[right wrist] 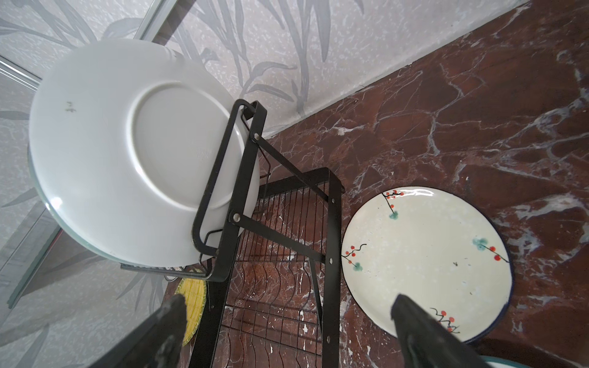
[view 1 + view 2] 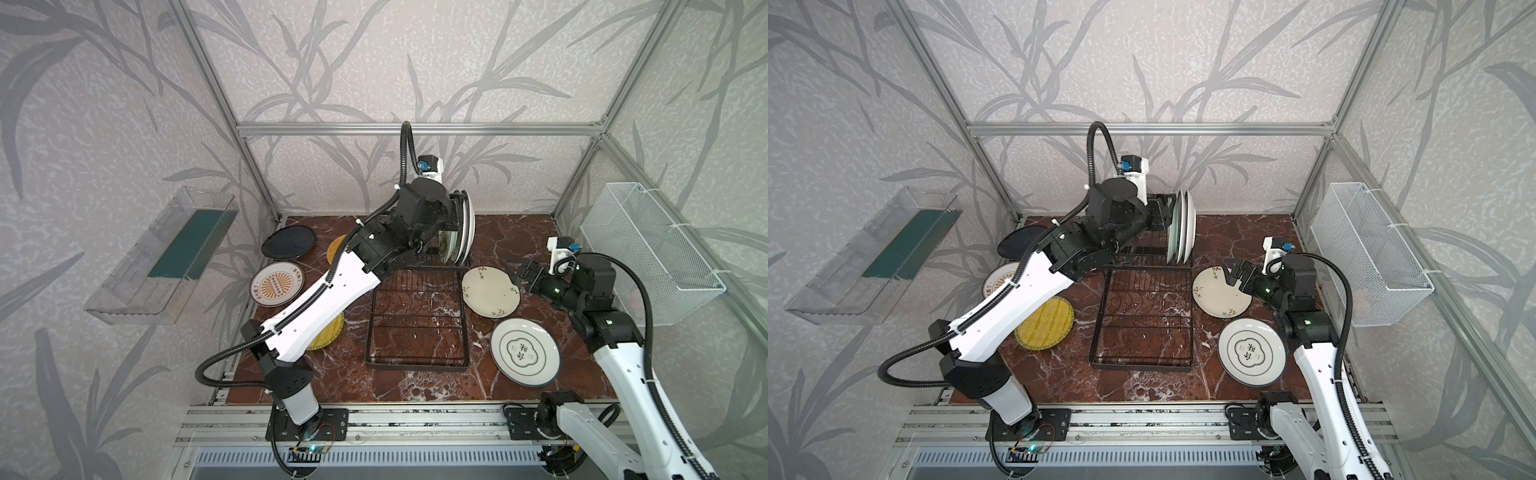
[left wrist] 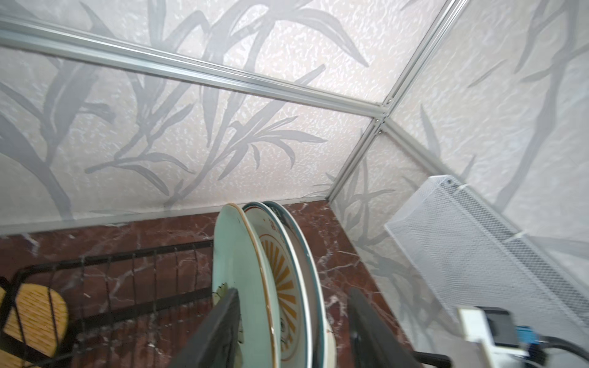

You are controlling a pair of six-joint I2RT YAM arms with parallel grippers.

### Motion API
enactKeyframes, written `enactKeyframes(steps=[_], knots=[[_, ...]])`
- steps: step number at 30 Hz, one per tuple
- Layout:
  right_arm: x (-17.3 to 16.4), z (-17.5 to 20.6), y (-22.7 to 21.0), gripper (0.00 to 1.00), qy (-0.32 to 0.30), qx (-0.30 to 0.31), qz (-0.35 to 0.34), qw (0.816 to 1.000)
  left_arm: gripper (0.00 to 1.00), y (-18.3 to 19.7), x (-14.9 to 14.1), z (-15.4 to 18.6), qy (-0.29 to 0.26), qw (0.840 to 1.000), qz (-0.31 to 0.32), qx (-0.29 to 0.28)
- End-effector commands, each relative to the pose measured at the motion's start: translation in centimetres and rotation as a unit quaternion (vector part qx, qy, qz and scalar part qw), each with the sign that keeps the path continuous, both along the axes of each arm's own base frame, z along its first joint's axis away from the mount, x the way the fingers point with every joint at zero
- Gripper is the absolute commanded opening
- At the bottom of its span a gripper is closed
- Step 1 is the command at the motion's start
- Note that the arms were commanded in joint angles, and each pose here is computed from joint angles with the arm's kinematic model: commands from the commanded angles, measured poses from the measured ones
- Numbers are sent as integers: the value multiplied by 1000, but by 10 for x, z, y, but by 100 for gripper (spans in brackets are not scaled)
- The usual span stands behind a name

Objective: Load plates into a dish rack
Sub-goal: Place the plate on the dish rack, then pick up the plate from the middle-right of the table.

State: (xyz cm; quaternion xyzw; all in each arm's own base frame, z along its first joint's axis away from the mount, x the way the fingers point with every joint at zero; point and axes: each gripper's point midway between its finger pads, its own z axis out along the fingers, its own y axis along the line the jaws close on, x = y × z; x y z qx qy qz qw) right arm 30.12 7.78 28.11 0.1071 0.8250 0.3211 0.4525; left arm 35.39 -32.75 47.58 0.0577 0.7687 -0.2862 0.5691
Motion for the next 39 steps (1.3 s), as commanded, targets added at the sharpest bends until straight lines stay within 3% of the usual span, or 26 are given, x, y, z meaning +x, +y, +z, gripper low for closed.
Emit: enactKeyframes(steps=[1, 2, 8, 13, 16, 21, 24, 29, 39], knots=[[7, -10, -6, 99, 2, -1, -6, 1000, 90, 22, -26, 20, -23, 998, -59, -12], [10, -20, -8, 99, 11, 1, -11, 1000, 99, 30, -32, 17, -26, 997, -75, -14], [26, -81, -26, 100, 74, 13, -52, 996, 99, 90, -63, -10, -1, 990, -141, -26], [38, -131, -51, 98, 119, 0, -95, 988, 99, 118, -86, -49, 50, 983, -173, -20], [42, -153, -66, 97, 142, 4, -116, 983, 99, 120, -94, -66, 96, 971, -212, -60], [46, -176, -89, 95, 166, -16, -142, 976, 99, 118, -88, -94, 134, 962, -216, -104], [50, -186, -96, 89, 179, -17, -134, 975, 99, 115, -83, -104, 149, 958, -215, -115], [53, -208, -98, 85, 222, -45, -108, 968, 99, 115, -80, -108, 150, 959, -210, -114], [67, -239, -81, 67, 265, 4, -56, 962, 99, 117, -80, -108, 148, 961, -203, -114]])
